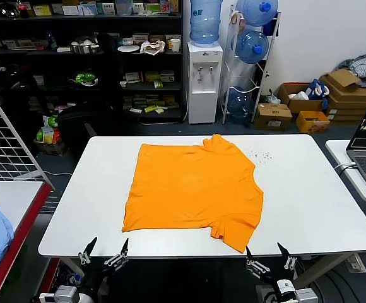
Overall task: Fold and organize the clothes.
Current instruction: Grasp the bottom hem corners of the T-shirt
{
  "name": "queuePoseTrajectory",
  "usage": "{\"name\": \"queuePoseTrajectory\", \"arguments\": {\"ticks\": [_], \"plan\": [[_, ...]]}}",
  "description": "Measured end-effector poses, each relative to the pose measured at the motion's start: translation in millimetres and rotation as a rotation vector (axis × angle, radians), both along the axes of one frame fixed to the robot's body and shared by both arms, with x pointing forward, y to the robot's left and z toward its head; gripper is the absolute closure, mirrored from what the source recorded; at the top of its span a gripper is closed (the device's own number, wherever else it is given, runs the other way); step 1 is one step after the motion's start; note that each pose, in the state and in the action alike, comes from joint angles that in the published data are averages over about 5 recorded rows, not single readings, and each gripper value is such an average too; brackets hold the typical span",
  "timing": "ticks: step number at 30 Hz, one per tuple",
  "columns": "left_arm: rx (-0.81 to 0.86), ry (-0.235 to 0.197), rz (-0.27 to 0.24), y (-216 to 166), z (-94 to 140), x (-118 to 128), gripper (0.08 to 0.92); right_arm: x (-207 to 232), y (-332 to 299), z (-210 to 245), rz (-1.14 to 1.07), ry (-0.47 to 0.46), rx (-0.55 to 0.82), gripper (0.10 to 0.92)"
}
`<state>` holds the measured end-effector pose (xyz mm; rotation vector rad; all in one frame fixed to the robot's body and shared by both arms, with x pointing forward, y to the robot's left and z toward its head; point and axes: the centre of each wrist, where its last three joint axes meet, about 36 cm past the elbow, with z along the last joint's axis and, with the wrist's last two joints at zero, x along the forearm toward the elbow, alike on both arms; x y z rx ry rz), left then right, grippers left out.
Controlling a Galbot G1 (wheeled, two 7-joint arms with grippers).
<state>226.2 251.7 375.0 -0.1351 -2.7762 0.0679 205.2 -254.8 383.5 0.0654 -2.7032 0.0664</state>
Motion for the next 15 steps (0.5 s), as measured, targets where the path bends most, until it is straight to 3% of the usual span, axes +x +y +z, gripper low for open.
{"name": "queuePoseTrajectory", "arguments": {"ticks": [8, 15], "plan": [[-0.011, 0.011, -0.017, -3.3, -5.4, 7.0, 0.078, 11.0, 3.5, -4.8, -0.002, -0.004, 0.005, 0.101], [-0.022, 0.021, -0.020, -14.3, -18.1, 28.0, 0.078, 28.3, 14.9, -15.1, -0.010, 0.008, 0.014, 0.101]]}}
